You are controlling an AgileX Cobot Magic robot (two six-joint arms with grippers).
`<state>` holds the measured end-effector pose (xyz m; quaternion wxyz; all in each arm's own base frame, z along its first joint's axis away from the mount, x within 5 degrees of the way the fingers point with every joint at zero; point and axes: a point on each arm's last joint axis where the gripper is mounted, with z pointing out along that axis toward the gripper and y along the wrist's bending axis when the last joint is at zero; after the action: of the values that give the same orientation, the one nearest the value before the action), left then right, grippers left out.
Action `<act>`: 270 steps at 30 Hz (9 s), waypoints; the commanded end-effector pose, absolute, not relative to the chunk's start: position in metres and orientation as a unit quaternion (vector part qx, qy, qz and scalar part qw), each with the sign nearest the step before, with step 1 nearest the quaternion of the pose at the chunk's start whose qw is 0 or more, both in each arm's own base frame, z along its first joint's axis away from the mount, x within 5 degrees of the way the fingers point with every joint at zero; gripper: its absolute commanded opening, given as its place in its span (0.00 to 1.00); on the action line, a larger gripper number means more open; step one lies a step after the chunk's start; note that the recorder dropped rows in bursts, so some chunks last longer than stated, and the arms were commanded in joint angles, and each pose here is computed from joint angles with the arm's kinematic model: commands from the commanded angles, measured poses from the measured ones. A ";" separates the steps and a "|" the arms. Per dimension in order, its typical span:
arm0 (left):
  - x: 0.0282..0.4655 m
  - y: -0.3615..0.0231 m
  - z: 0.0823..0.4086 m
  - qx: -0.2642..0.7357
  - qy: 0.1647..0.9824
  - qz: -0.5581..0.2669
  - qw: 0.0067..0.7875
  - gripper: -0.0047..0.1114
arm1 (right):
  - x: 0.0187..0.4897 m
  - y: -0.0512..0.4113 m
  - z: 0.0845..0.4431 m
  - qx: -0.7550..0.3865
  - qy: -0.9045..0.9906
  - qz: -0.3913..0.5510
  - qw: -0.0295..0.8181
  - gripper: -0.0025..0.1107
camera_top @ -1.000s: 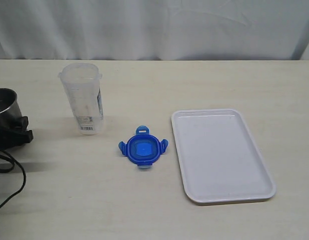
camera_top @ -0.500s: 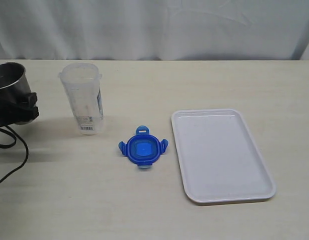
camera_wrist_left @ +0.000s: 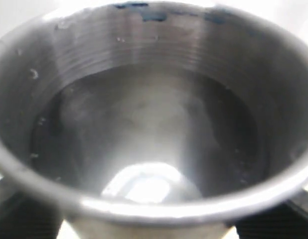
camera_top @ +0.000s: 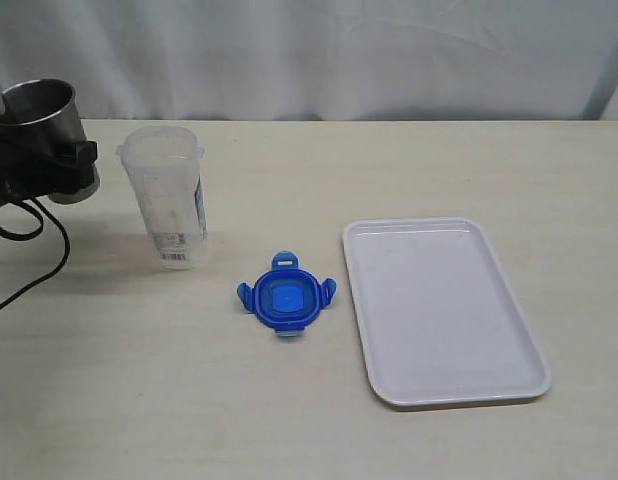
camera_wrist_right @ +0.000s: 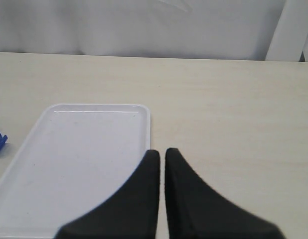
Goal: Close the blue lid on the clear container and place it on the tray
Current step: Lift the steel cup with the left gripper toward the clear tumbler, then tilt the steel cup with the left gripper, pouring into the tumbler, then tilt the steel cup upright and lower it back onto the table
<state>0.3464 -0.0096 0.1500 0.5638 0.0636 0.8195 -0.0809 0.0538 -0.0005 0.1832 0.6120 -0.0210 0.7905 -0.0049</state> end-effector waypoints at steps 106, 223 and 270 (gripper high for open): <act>0.376 -0.031 0.205 0.455 0.606 0.105 0.644 0.04 | 0.054 0.000 0.183 -0.020 0.790 -0.004 0.613 0.06; 0.483 0.012 0.066 0.074 0.786 -0.070 0.610 0.04 | 0.054 0.000 0.183 -0.021 0.790 -0.004 0.613 0.06; 0.460 0.014 0.083 0.056 0.827 -0.058 0.557 0.89 | 0.054 0.000 0.183 -0.020 0.790 -0.004 0.613 0.06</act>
<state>0.4643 0.0154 0.0738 0.5500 0.0587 0.8313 -0.0545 0.0538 -0.0005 0.1832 0.6120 -0.0210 0.7905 -0.0049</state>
